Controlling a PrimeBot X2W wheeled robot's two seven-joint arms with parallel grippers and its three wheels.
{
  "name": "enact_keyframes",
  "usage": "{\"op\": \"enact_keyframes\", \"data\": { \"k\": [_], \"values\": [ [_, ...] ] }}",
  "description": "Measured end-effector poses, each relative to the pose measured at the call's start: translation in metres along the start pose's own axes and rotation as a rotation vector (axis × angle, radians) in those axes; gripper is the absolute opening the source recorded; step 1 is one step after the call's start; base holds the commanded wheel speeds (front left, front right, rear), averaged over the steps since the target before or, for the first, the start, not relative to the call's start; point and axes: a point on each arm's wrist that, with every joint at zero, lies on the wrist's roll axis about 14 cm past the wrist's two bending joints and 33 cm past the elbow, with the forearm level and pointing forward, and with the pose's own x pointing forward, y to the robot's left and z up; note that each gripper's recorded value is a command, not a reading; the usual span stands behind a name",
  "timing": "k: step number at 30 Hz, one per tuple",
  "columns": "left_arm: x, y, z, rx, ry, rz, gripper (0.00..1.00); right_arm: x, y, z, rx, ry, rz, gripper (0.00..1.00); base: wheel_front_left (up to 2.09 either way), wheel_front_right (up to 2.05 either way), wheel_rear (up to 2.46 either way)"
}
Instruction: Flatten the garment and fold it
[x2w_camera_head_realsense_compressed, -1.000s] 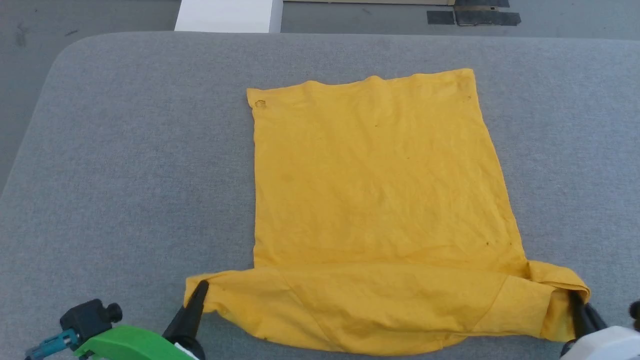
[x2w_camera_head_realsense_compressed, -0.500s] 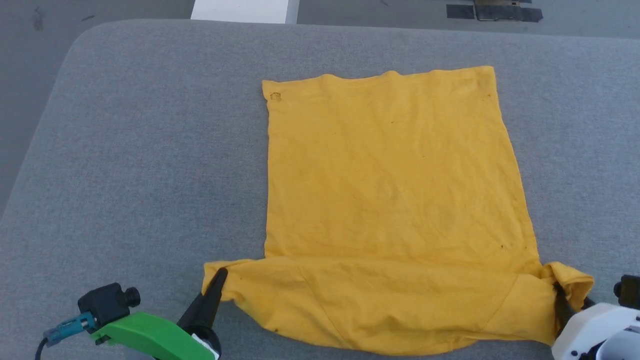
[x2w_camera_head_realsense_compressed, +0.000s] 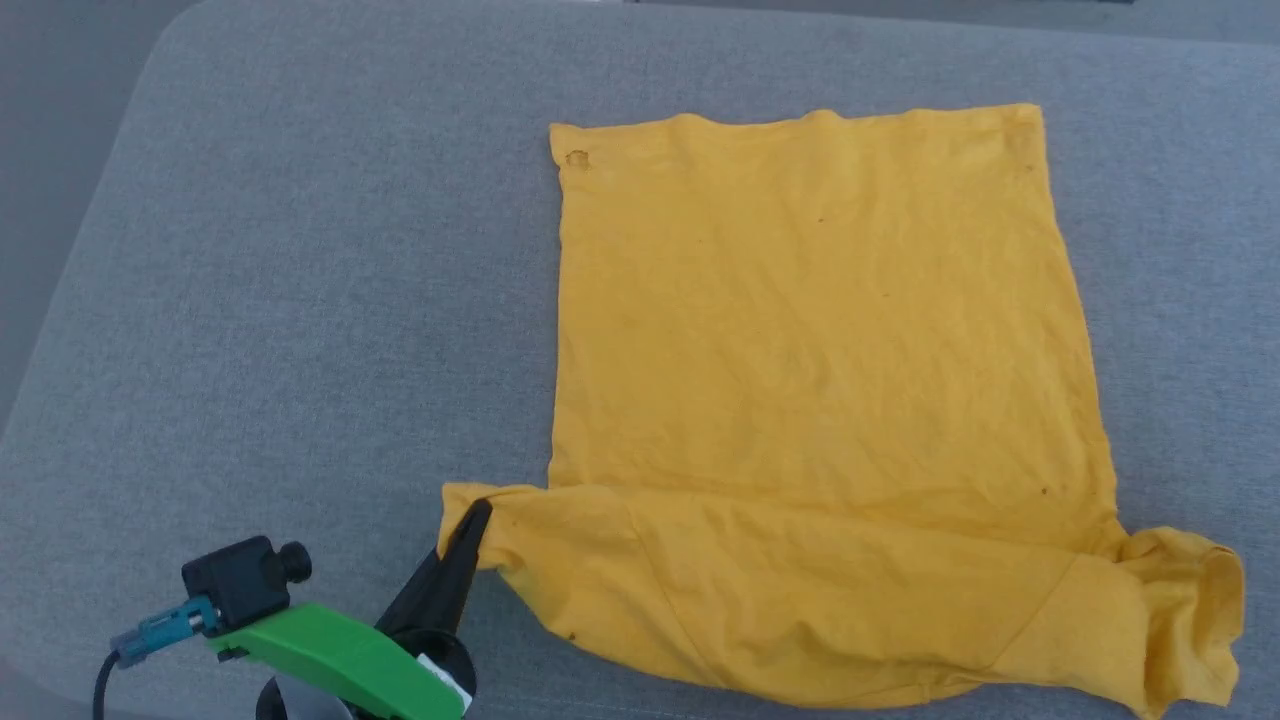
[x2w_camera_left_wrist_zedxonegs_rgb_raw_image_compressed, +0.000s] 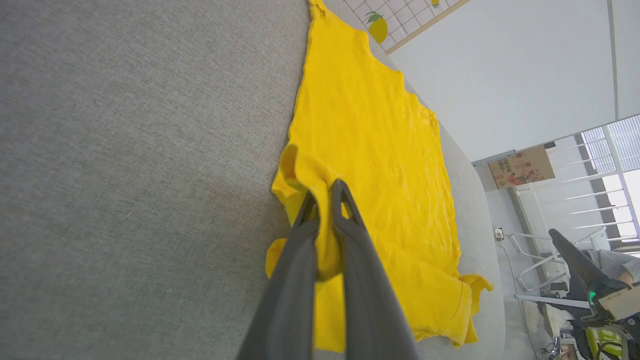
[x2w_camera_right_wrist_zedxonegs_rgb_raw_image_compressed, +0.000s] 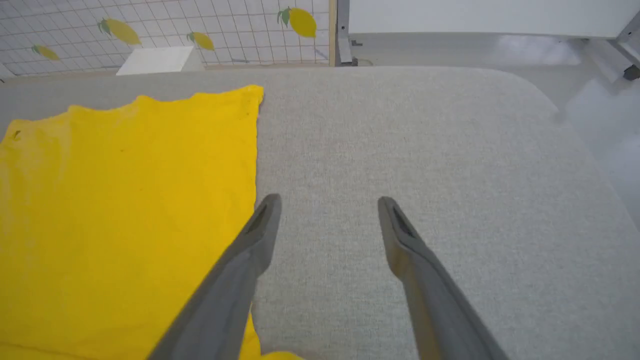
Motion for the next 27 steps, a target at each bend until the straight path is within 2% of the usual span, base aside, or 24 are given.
{"op": "enact_keyframes", "data": {
  "k": [4, 12, 16, 20, 27],
  "values": [
    [0.005, 0.002, -0.002, -0.003, 0.009, 0.005, 0.0, 0.034, 0.025, 0.035, -0.058, -0.063, 0.054, 1.0, 0.0, 0.0, 0.0],
    [0.022, 0.01, -0.006, -0.005, 0.036, 0.019, 0.0, 0.115, 0.054, 0.053, -0.135, 0.023, 0.081, 1.0, 0.0, 0.0, 0.0],
    [0.032, 0.019, -0.013, -0.018, 0.06, 0.036, 0.0, 0.157, 0.059, 0.045, -0.161, 0.107, 0.062, 1.0, 0.0, 0.0, 0.0],
    [0.039, 0.029, -0.02, -0.033, 0.08, 0.061, 0.0, 0.182, 0.069, 0.034, -0.156, 0.155, 0.071, 1.0, 0.0, 0.0, 0.0],
    [0.049, 0.048, -0.029, -0.058, 0.098, 0.109, 0.0, 0.223, 0.084, -0.006, -0.147, 0.31, 0.076, 1.0, 0.0, 0.0, 0.0]
  ]
}}
